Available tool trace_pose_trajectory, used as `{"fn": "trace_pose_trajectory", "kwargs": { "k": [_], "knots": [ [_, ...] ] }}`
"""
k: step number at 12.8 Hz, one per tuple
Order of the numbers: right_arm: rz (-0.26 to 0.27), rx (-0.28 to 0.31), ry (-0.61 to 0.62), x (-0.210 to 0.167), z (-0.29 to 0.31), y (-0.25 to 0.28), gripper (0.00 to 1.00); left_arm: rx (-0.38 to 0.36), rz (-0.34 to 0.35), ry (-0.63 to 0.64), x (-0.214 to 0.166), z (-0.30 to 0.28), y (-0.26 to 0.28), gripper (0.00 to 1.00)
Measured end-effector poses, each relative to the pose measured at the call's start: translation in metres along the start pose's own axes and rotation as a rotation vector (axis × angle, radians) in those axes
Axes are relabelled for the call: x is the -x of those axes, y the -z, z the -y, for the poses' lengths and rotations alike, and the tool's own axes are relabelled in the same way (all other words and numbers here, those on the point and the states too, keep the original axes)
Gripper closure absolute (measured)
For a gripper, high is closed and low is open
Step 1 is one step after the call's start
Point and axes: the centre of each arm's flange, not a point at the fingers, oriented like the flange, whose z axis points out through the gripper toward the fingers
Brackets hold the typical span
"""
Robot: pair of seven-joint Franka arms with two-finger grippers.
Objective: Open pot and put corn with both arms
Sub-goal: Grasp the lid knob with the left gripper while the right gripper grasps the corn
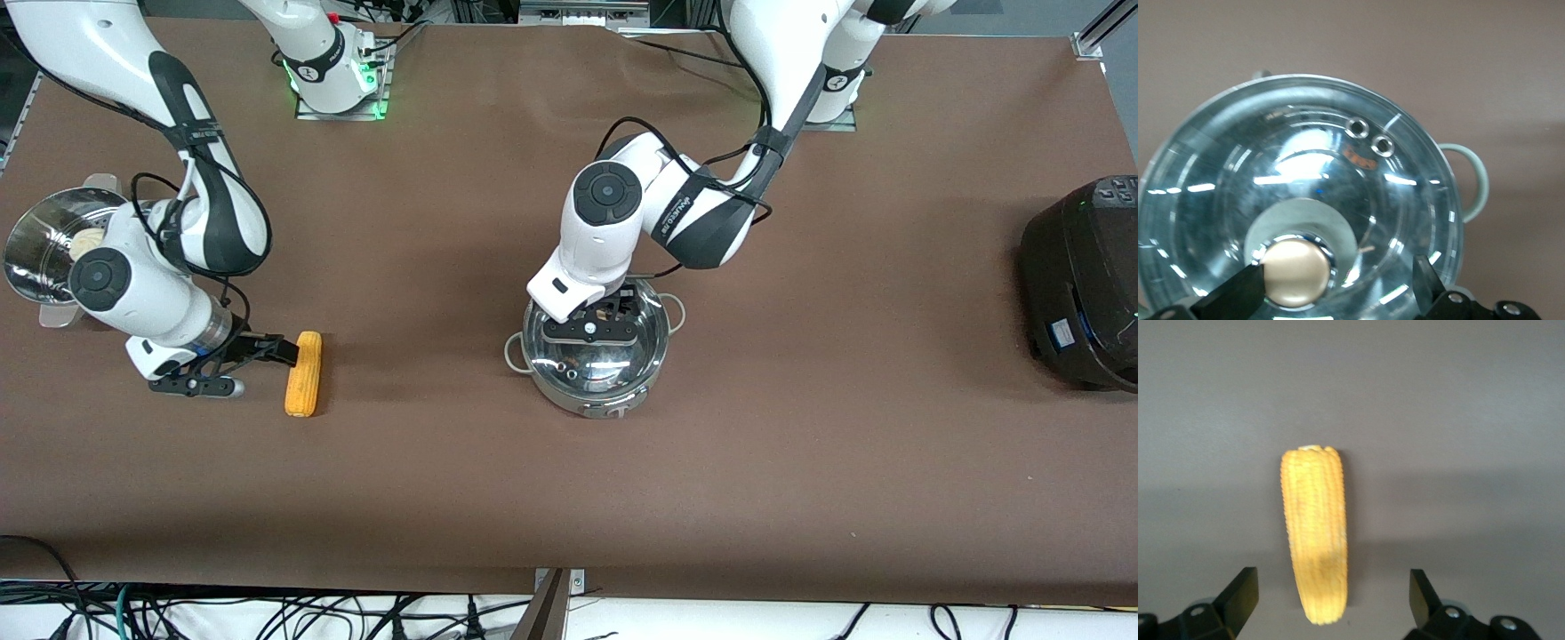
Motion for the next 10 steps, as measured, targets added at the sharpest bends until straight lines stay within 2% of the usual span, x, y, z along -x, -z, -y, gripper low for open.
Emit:
{"fn": "trace_pose_trajectory", "kwargs": {
  "k": [2,7,9,10],
  "knots": [
    [-0.016,-0.005,0.012,-0.001,0.008,-0.013,0.0,-0.056,-0.015,-0.025,0.0,0.004,0.002,0.0],
    [-0.023,-0.01,0.011,-0.001,0.009,-0.037,0.0,-0.067,-0.015,-0.044,0.008,-0.004,0.002,0.01],
    [-0.028,-0.013,0.01,-0.001,0.009,-0.046,0.0,-0.071,-0.014,-0.041,0.007,-0.002,0.001,0.14],
    [-0.028,-0.014,0.01,-0.001,0.009,-0.05,0.0,-0.074,-0.012,-0.042,0.007,-0.002,-0.001,0.14]
  ]
}}
